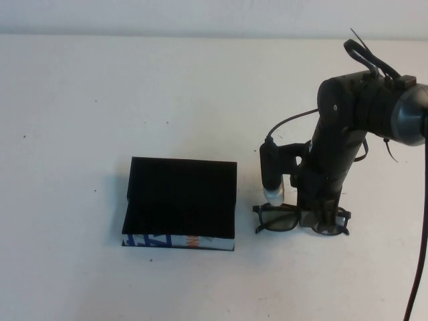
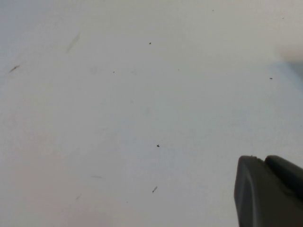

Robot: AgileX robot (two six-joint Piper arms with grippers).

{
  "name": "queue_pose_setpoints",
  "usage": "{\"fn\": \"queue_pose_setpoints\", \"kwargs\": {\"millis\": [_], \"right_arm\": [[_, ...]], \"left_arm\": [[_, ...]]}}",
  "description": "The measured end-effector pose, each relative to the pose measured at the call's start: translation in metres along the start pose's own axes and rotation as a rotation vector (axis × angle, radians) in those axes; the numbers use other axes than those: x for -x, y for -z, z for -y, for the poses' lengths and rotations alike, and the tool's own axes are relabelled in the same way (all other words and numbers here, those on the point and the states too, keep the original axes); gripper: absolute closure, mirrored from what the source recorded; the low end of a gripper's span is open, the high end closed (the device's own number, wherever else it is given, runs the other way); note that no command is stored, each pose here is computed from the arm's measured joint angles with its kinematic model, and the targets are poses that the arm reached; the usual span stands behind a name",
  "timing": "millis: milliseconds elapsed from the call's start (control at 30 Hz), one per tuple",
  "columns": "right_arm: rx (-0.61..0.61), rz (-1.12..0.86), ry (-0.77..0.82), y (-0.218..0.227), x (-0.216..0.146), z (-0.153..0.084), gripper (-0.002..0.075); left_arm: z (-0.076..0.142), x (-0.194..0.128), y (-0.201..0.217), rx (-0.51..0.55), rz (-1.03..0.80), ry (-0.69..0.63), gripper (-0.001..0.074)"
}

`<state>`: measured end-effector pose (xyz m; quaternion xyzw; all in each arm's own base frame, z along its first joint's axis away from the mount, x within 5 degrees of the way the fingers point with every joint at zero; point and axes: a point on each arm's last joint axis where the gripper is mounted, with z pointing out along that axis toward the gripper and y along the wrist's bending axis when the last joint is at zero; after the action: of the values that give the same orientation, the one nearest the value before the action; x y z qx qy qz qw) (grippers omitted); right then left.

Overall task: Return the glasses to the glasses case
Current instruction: Pick up the glasses from the table, then place the glasses in the glasses case

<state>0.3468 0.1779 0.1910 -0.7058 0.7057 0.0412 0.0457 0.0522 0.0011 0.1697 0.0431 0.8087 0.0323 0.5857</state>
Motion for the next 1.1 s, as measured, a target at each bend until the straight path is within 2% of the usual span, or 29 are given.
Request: {"fn": "queue_pose_setpoints", "kwargs": {"millis": [167,300,500,633,833,1100], "right_arm": [[0.001,-0.014,0.000,0.000,-0.001,0.000,0.0638],[0.004,-0.014,0.000,0.004,-0.001,-0.001,0.0699],[0.018,-0.021,-0.086,0.006,-0.001,-0.004,0.0704],[0.020,-0.021,-0.100,0.028,0.009,-0.020,0.0706],[-0.060,0.058,-0.024,0.078,0.045,-0.053,0.0706],[-0.082,0.123,0.045,0.081,0.106,-0.060,0.0706]], "left_arm": [[0.000,0.000,0.000,0.000,0.000,0.000,0.0739],[0.000,0.000,0.000,0.000,0.000,0.000,0.0739],[0.000,0.000,0.000,0.000,0.000,0.000,0.0739],[0.000,0.000,0.000,0.000,0.000,0.000,0.0739],[0.000,0.000,0.000,0.000,0.000,0.000,0.0739],[0.000,0.000,0.000,0.000,0.000,0.000,0.0739]]}}
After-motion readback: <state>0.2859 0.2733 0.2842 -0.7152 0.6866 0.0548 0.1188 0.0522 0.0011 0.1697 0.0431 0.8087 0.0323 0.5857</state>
